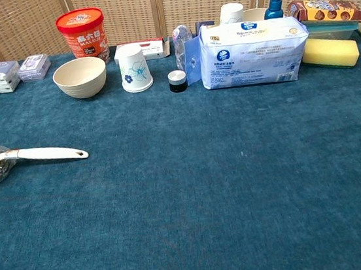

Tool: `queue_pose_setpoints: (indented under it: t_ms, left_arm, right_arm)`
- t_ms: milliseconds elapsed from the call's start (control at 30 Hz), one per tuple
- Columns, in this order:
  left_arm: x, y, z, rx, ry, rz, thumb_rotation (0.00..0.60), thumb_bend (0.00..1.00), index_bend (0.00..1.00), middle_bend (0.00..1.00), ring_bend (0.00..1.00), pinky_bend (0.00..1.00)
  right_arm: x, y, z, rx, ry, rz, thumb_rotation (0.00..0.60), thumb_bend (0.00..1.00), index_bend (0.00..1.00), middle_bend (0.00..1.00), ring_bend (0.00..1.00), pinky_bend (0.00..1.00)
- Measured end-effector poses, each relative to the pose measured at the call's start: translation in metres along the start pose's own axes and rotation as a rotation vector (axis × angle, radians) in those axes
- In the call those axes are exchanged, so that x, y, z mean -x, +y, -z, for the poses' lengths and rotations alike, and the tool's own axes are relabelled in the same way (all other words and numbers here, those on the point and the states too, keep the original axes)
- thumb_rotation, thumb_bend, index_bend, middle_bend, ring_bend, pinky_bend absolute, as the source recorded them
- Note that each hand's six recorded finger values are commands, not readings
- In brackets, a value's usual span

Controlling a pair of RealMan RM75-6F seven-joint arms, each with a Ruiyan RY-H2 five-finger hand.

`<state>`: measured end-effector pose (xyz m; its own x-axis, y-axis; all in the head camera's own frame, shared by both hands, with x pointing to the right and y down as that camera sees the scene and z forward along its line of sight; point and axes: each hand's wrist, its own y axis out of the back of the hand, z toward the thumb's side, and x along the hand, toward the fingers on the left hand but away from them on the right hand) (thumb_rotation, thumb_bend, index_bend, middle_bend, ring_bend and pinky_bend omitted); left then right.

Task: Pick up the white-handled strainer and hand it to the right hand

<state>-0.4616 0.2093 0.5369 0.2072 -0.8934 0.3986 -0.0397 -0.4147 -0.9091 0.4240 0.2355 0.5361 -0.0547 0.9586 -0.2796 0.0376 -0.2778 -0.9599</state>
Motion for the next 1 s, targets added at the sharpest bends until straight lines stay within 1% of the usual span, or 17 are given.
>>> queue_pose_setpoints:
  t_ms: [333,433,633,667,833,1000]
  left_arm:
    - [-0.001,-0.006,0.001,-0.002,0.011,0.04,0.6,0.0,0.0,0.0,0.0,0.0]
    - [0.0,-0.011,0.001,-0.004,0.02,0.071,0.6,0.0,0.0,0.0,0.0,0.0]
    - [-0.004,-0.027,0.0,-0.031,0.053,0.166,0.6,0.0,0.0,0.0,0.0,0.0]
    - [-0.008,-0.032,-0.001,-0.038,0.06,0.189,0.6,0.0,0.0,0.0,0.0,0.0]
    - [-0.019,-0.042,-0.003,-0.089,0.07,0.225,0.6,0.0,0.0,0.0,0.0,0.0]
    - [-0.04,-0.063,-0.011,-0.117,0.083,0.284,0.6,0.0,0.0,0.0,0.0,0.0]
  right_arm:
    - [0.0,0.002,0.002,0.014,-0.008,0.001,0.6,0.0,0.0,0.0,0.0,0.0]
    - [0.001,0.003,0.003,0.019,-0.012,0.003,0.6,0.0,0.0,0.0,0.0,0.0]
    - [0.001,0.006,0.006,0.033,-0.019,0.006,0.6,0.0,0.0,0.0,0.0,0.0]
    - [0.001,0.006,0.006,0.035,-0.02,0.006,0.6,0.0,0.0,0.0,0.0,0.0]
    - [0.002,0.006,0.011,0.041,-0.041,0.002,0.6,0.0,0.0,0.0,0.0,0.0]
    - [0.003,0.005,0.013,0.046,-0.052,-0.003,0.6,0.0,0.0,0.0,0.0,0.0]
